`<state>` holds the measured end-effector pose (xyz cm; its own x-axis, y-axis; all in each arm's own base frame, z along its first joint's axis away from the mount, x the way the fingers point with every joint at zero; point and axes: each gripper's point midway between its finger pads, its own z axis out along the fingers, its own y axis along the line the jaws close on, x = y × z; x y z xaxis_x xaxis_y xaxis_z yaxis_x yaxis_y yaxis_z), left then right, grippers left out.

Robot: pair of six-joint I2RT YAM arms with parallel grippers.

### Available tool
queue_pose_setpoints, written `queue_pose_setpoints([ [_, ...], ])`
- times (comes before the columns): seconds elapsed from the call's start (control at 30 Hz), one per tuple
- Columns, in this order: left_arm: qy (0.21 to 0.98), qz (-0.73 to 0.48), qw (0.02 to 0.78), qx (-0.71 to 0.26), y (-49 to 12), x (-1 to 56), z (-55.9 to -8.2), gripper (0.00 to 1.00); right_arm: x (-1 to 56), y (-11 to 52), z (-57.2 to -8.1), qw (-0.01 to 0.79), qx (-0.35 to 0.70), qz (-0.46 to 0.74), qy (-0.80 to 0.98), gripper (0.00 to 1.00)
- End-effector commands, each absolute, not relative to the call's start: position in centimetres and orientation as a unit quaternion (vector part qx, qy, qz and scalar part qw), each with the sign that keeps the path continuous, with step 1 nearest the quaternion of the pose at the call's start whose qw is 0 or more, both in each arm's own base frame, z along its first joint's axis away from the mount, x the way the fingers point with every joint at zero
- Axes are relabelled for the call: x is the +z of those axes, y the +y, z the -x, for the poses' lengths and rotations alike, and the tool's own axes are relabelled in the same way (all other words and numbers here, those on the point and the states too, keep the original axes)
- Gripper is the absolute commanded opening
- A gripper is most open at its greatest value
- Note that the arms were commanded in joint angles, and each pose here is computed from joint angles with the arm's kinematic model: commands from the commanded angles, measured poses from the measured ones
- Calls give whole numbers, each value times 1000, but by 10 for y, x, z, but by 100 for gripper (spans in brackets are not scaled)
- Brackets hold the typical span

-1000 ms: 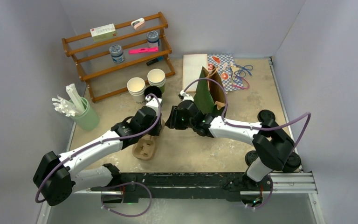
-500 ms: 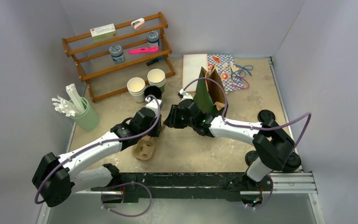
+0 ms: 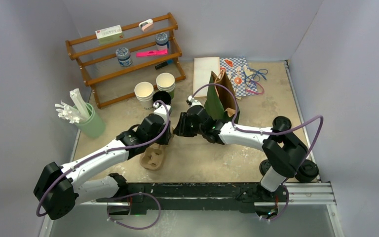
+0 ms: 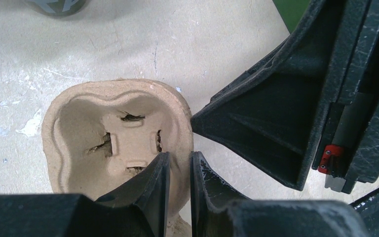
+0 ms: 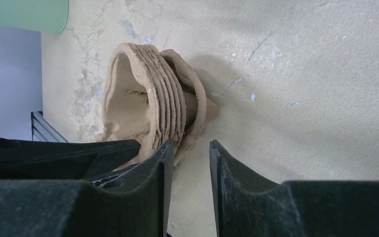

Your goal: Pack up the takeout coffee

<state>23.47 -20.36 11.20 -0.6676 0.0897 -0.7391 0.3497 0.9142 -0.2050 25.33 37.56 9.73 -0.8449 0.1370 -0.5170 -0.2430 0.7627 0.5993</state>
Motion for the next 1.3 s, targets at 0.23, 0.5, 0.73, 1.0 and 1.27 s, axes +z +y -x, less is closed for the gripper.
queue_pose_setpoints([
  [0.23,881,-112,417,-193,-212,130,-242,2,120,380,-257,297,373,25,879,34],
  [0.5,885,-103,415,-185,-208,129,-243,2,123,373,-258,308,369,14,877,29],
  [0.73,883,-104,418,-189,-208,132,-242,1,129,379,-256,309,386,30,869,29],
  [1.0,879,-114,418,-200,-211,137,-240,0,127,385,-254,302,394,40,867,31],
  [1.27,871,-124,424,-213,-216,146,-239,0,120,388,-254,294,391,47,871,30],
])
